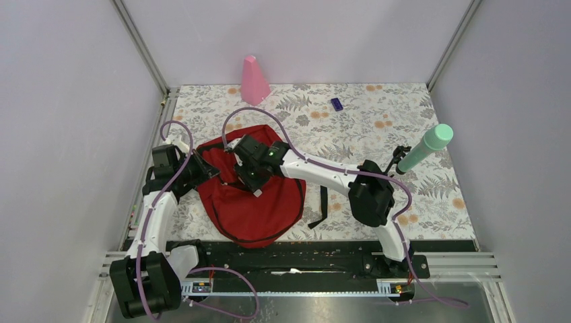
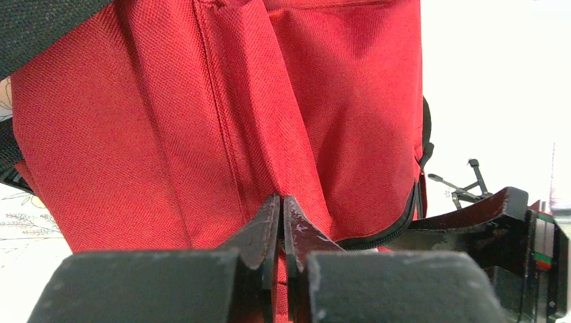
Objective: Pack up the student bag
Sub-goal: Adjust the stationery in the student bag.
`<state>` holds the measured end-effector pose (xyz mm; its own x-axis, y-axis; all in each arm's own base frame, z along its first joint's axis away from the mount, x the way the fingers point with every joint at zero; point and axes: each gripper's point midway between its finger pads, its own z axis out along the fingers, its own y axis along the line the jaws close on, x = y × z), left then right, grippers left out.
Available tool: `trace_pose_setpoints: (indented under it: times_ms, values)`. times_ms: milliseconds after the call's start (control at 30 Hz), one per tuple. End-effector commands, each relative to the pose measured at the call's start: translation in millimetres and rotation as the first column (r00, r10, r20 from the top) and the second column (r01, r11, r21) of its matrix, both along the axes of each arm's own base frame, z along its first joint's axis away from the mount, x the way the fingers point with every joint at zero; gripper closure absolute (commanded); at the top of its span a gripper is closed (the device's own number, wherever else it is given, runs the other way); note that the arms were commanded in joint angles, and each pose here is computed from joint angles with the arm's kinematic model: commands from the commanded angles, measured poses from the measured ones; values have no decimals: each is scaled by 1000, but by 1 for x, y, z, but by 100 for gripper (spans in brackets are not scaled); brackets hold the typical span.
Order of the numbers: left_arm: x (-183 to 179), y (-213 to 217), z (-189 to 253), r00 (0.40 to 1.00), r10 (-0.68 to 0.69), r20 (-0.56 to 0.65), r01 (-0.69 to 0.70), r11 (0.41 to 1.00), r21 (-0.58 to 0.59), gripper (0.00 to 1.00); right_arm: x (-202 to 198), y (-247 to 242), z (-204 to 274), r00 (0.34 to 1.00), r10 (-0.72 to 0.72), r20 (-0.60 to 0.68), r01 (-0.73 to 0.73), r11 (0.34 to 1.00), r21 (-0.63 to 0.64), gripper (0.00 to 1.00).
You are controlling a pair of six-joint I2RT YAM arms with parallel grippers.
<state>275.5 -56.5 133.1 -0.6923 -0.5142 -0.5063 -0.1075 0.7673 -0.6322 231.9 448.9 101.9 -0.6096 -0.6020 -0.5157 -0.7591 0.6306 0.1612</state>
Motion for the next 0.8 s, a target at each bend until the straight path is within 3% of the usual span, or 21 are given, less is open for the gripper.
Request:
trace_pose_setpoints:
  times_ms: [0,300,533,767]
  values:
    - [9,-4,28,993,-28,111,30,1000,-10,100,-18,-1,8,998,47,-52,-48,999,-14,86]
    - [10,-1,31,992,-16,123,16,1000,8,100,-19,-12,2,998,29,-53,-32,998,-57,84]
    - [8,-6,27,993,-32,111,33,999,-14,100,15,36,29,998,47,52,-48,999,22,82]
    - [7,-10,26,993,-45,112,49,998,-35,100,44,65,17,991,0,137,-6,999,46,82]
